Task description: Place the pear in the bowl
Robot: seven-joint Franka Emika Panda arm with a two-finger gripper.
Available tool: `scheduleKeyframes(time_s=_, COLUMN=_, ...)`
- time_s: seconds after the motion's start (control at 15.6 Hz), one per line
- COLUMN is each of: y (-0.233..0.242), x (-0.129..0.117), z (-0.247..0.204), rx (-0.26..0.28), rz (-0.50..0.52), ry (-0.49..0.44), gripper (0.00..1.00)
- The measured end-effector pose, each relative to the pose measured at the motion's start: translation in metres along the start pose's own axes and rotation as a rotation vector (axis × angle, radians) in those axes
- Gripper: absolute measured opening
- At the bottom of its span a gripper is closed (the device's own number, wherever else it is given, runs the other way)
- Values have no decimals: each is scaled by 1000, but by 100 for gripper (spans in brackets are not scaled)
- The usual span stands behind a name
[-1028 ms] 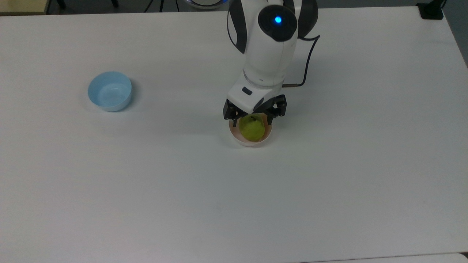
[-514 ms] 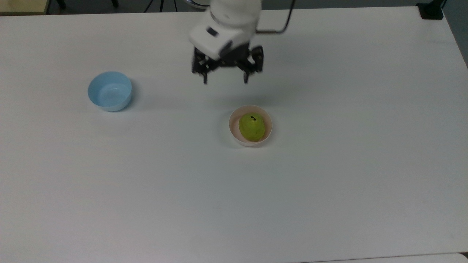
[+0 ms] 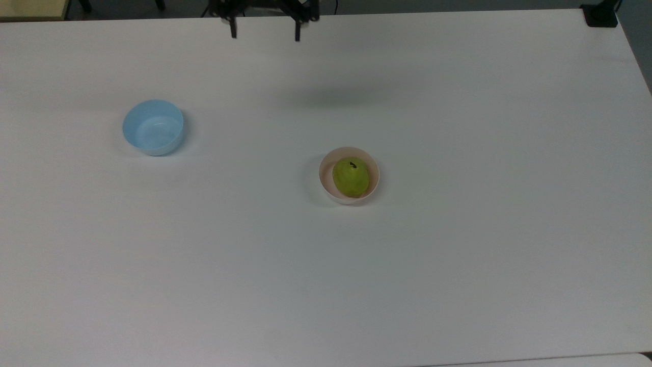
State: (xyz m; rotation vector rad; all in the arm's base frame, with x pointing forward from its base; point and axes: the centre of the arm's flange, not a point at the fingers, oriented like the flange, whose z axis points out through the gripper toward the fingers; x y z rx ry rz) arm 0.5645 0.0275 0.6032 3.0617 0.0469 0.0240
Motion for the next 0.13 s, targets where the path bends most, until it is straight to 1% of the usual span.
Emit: scheduleKeyframes(time_s=0.13, y=10, x=-6, z=-8, rx=2, rz=14, ry=8, gripper=100)
